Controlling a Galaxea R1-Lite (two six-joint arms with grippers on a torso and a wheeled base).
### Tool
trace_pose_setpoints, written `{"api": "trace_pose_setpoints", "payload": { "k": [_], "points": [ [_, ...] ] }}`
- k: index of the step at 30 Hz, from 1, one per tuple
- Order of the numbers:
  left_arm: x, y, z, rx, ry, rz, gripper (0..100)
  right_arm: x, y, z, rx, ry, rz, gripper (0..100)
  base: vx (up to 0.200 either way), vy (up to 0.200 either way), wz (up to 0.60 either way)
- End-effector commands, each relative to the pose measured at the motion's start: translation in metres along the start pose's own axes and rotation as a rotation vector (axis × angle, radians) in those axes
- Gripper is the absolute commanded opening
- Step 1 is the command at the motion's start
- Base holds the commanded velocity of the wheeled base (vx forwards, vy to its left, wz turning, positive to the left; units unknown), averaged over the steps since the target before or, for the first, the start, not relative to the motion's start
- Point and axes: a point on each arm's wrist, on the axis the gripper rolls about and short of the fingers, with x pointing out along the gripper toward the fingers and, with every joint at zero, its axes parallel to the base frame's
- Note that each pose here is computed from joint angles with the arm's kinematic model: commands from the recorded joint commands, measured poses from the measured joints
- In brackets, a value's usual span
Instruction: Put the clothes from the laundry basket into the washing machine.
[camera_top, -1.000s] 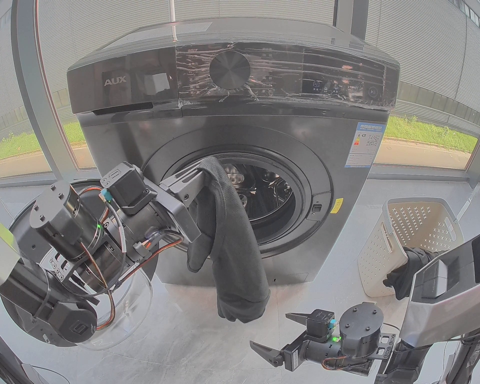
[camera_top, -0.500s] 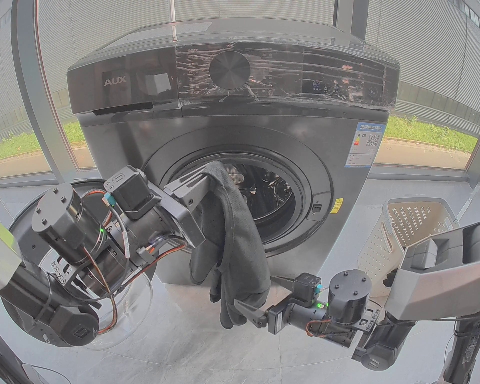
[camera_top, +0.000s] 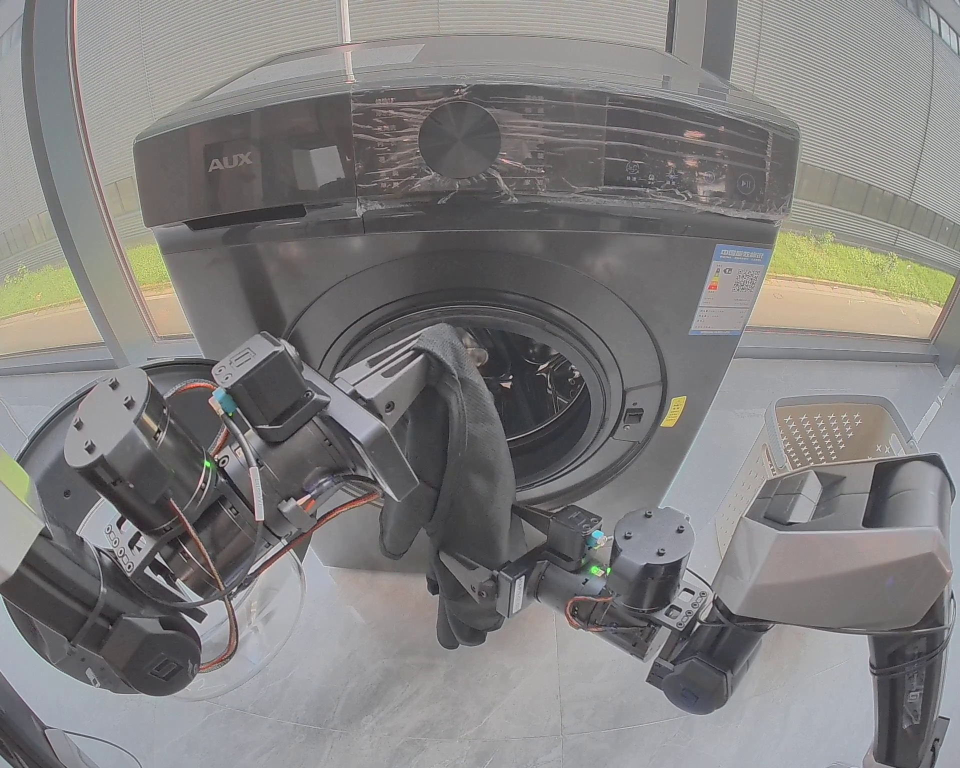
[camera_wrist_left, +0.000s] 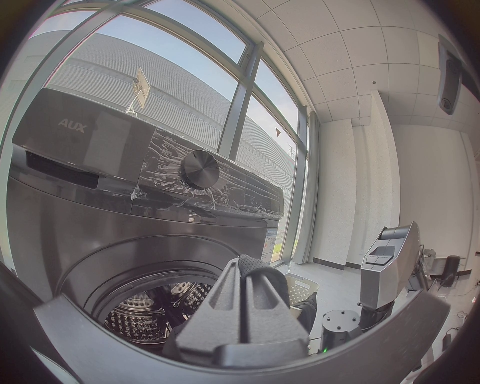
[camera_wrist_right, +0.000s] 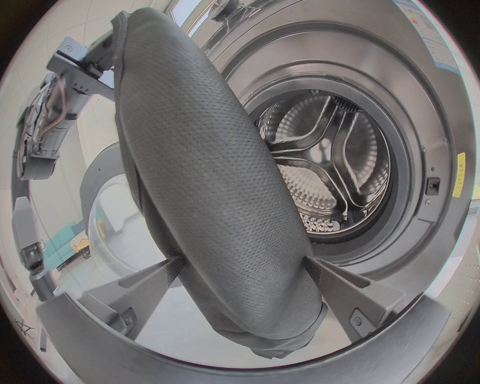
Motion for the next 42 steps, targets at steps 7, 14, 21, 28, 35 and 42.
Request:
{"api": "trace_pose_setpoints", "payload": {
  "k": [7, 14, 21, 28, 35, 42],
  "points": [
    [0.001, 0.0, 0.001, 0.001, -0.005, 0.0, 0, 0.018, -0.011, -0.01, 0.004, -0.019, -0.036, 100, 0.0, 0.0, 0.0],
    [0.0, -0.002, 0.0, -0.004, -0.002, -0.002, 0, 0.03, -0.014, -0.021, 0.004, -0.016, -0.038, 100, 0.0, 0.0, 0.0],
    [0.0, -0.002, 0.0, -0.002, -0.002, 0.007, 0, 0.037, -0.014, -0.019, 0.007, -0.04, -0.042, 0, 0.0, 0.0, 0.0],
    [-0.002, -0.002, 0.002, -0.004, -0.002, 0.01, 0, 0.035, -0.011, -0.013, 0.008, -0.054, -0.044, 0, 0.0, 0.0, 0.0],
    [-0.002, 0.003, -0.005, -0.004, 0.02, 0.054, 0, 0.009, 0.018, 0.001, 0.025, -0.031, 0.022, 0, 0.0, 0.0, 0.0],
    [0.006, 0.027, -0.053, -0.006, 0.148, 0.167, 0, -0.03, 0.052, 0.033, 0.036, -0.049, 0.11, 0, 0.0, 0.0, 0.0]
  ]
}}
